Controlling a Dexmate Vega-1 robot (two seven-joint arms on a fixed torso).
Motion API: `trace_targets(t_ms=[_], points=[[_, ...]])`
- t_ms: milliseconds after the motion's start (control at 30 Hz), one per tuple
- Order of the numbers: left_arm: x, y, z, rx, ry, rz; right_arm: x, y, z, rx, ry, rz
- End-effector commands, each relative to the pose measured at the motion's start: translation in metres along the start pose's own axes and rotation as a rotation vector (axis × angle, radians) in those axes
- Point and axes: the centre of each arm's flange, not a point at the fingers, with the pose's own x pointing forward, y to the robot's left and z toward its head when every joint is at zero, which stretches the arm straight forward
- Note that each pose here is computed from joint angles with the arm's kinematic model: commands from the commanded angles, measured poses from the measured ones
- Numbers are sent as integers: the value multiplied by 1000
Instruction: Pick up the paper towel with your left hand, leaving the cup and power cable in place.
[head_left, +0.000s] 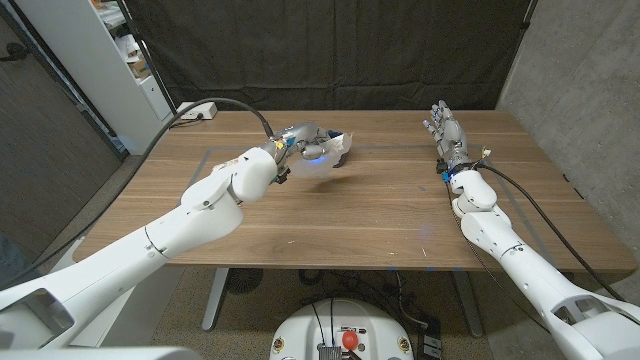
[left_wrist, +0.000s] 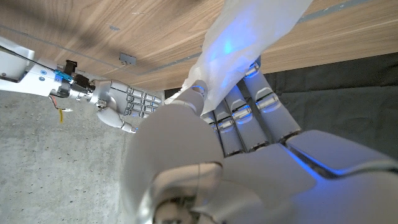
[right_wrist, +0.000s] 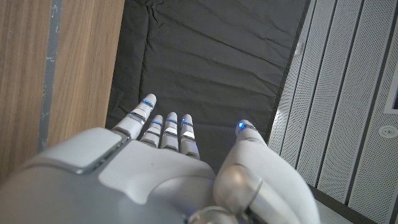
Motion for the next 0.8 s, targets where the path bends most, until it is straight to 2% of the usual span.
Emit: trace_targets(t_ms=[33,400,800], points=[[1,12,1,-23,-26,10,4,-1,2,2,-7,-1],[3,25,0,-95,-102,-20,4,-2,1,1,-7,-7],[4,38,2,-83,-125,-13,4,0,-2,1,-2,-9]])
